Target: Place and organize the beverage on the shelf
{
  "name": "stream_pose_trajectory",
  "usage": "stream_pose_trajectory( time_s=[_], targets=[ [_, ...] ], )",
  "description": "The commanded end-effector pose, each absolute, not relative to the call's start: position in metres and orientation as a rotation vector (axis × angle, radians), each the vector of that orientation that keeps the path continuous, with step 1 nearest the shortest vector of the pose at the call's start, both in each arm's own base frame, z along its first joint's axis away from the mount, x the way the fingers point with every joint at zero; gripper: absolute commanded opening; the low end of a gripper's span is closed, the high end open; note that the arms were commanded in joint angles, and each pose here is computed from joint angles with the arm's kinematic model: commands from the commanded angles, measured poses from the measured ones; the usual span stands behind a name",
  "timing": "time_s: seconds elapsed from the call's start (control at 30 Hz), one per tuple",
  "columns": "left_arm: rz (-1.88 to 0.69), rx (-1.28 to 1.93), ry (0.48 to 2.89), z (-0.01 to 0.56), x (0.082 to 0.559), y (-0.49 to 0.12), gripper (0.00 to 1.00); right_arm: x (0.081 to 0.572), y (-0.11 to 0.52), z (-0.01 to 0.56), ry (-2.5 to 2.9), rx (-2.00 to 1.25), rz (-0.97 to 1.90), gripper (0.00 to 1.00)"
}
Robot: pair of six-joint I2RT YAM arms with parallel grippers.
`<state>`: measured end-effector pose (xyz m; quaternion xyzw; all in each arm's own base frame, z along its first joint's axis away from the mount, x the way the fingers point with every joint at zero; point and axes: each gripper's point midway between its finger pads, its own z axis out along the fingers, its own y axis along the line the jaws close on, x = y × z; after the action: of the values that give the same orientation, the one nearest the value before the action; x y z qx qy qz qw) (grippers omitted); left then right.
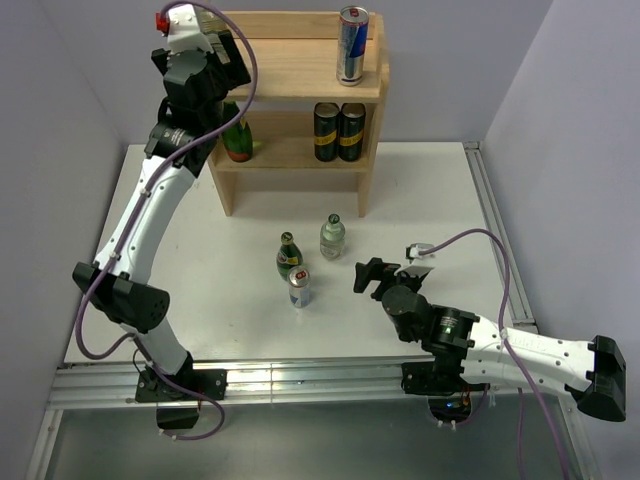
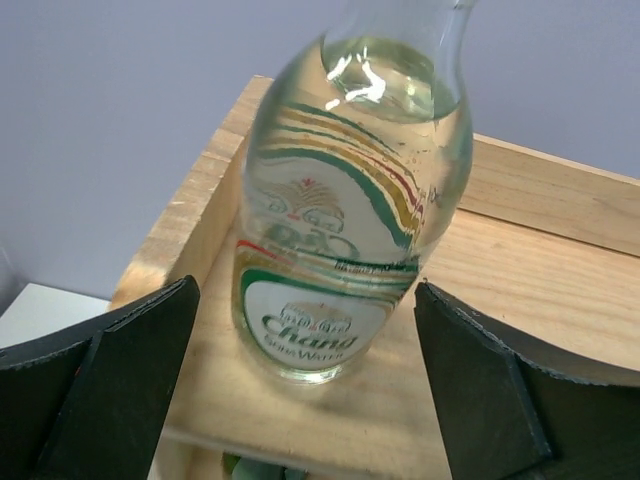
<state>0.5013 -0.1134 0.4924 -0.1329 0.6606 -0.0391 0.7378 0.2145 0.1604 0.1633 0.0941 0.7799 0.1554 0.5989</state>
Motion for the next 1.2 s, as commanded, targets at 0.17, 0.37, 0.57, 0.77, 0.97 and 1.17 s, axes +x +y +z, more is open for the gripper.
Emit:
stream_pose_trajectory(
  time_s=[0.17, 0.37, 0.57, 0.77, 0.97, 1.17],
  targets=[
    [0.061, -0.458, 1.396, 0.521, 0.418, -0.045, 0.99, 0.214, 0.158, 0.17, 1.774, 0.273, 0.406, 1.0],
    [0.044, -0.458, 1.475, 0.495, 0.35, -0.055, 0.99, 0.214, 0.155, 0.169, 1.775, 0.28, 0.393, 1.0],
    [-0.11, -0.36, 1.619, 0.435, 0.29, -0.093, 0.99, 0.215, 0.155, 0.167, 1.778, 0.275, 0.382, 1.0],
    [-0.233, -0.327, 1.685, 0.39, 0.254, -0.09, 0.99, 0.208, 0.186, 0.159, 1.84, 0.142, 0.48, 1.0],
    [-0.216, -0.254, 1.819, 0.323, 0.247, -0.099, 0.99, 0.188, 0.268, 0.164, 1.854, -0.113, 0.782, 1.0],
    [-0.227, -0.233, 1.835, 0.305, 0.237, -0.094, 0.99, 0.178, 0.319, 0.142, 1.932, -0.218, 0.795, 1.0]
  ],
)
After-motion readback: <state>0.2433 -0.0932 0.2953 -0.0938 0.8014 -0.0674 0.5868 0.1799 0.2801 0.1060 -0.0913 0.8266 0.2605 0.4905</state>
